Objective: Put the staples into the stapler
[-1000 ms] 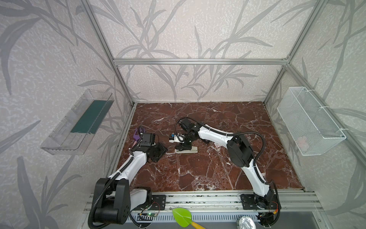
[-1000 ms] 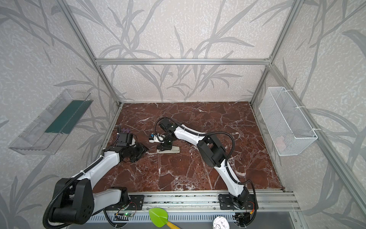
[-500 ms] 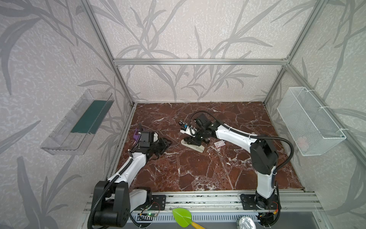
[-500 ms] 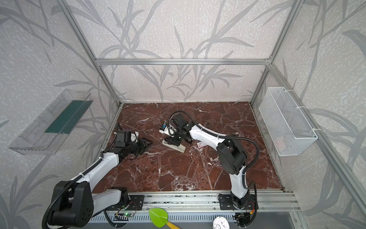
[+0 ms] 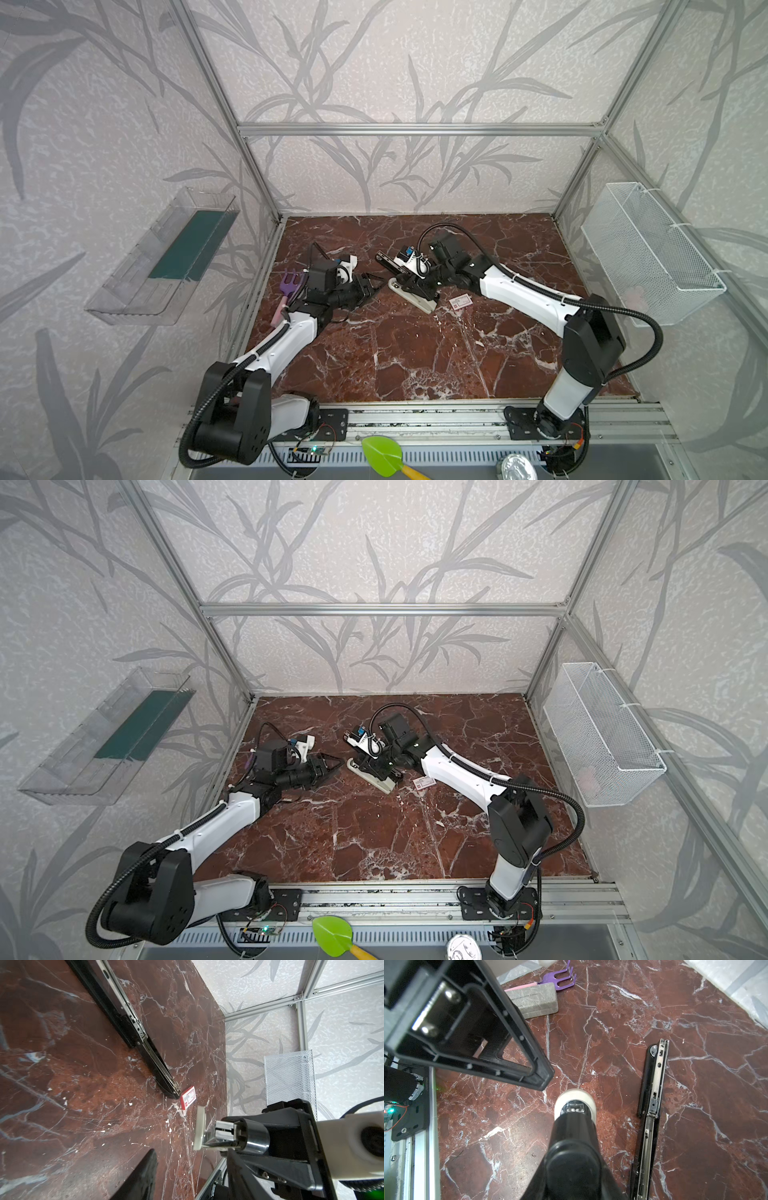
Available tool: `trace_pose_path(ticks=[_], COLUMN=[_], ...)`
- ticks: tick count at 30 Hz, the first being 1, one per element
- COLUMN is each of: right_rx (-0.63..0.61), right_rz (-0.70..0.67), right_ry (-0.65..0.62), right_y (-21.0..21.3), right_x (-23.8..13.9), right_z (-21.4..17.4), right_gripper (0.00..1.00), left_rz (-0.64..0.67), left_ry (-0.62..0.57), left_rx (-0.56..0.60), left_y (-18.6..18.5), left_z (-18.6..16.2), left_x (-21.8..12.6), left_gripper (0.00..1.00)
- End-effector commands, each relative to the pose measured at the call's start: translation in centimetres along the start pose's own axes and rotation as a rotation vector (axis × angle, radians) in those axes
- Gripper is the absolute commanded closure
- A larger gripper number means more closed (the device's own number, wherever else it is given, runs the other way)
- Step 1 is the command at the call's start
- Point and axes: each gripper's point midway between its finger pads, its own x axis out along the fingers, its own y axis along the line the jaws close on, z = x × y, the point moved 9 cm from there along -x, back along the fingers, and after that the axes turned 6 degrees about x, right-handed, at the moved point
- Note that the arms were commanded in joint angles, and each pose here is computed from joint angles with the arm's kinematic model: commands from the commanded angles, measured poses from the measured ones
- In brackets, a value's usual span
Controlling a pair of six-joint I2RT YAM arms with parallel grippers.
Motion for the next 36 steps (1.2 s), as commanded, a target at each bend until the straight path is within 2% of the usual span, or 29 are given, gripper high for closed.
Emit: trace_pose_path(ticks=[1,12,18,24,28,36], right_rx=[-0.038,-0.083,-0.074,-0.062,-0.034,0.08], right_rz=[0.018,0.023,0.02,-0.003,-0.032,-0.065], right_ry=[-0.131,-0.12,-0.162,-0.201,-0.244,-0.437], right_y=[1.2,2.1,2.2,2.2,1.6,-0.3], right_x=[-2.7,-2.9,-3.2,-3.8,-5.0,-10.0], right_z=[2.4,2.8,3.4,4.0,4.2,3.6], right_gripper=[0.98,0.98,0.99,1.0,1.0,1.0], left_rz=[-0.064,-0.092,-0.088,-0.085,-0.071,-0.008], left_ry=[-0.003,0.037,0.062,0.069,0.057,-0.027], left_rx=[0.027,0.05,0.042,0.046,0.041,-0.026], left_y=[-1.2,-2.2,-1.8,-1.7,-1.4,0.7], left_z=[1.0,1.2,0.8,0.6,0.6,1.7], left_x=[0.5,2.0,2.6,2.6,2.6,1.6], left_gripper=[0.45,0.52,0.7,1.0,1.0,1.0])
